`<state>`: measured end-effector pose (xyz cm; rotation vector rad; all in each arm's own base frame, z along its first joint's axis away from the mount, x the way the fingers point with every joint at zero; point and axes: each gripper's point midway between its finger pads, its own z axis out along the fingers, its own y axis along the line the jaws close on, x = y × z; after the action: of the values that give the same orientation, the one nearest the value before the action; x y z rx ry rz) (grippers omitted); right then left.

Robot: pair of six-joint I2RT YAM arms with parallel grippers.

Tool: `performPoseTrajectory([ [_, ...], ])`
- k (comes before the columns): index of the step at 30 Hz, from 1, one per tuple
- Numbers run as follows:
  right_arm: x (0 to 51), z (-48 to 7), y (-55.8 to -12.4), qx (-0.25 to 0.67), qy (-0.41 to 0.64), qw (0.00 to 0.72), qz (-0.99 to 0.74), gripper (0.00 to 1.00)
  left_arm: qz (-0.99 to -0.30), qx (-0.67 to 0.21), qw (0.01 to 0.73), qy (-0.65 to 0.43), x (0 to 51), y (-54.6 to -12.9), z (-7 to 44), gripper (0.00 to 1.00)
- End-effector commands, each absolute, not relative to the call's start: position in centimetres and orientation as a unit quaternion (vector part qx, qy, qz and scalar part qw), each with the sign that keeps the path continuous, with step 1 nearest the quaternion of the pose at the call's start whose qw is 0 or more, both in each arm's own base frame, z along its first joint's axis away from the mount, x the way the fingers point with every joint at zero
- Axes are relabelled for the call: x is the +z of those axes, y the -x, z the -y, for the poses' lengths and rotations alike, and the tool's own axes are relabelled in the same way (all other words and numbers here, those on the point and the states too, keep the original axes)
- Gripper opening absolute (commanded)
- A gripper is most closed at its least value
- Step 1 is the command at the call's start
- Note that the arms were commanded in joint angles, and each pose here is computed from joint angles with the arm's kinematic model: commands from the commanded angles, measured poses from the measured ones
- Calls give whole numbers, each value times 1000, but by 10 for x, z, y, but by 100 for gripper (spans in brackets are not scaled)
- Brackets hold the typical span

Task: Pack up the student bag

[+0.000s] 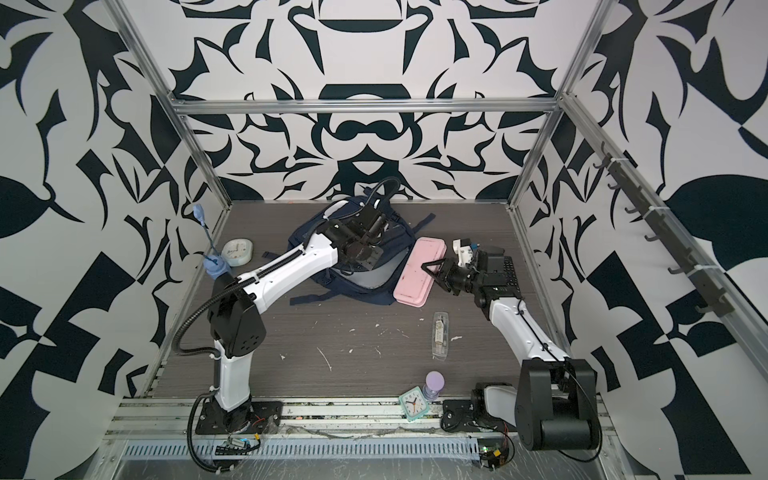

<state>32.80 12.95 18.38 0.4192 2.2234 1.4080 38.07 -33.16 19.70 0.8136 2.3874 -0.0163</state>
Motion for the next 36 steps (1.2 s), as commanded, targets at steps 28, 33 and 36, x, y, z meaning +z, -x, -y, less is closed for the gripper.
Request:
performPoseTrajectory([
  [28,149,-278,-464,586,-158,198,-770,20,-884,-242,331,-224,297,-356,330,0],
  [33,142,-308,-485,602,-166,185,-759,21,-886,-246,323,-223,292,-353,331,0],
  [36,142,-323,-490,614,-170,177,-750,28,-886,-252,320,-221,290,-352,331,0],
])
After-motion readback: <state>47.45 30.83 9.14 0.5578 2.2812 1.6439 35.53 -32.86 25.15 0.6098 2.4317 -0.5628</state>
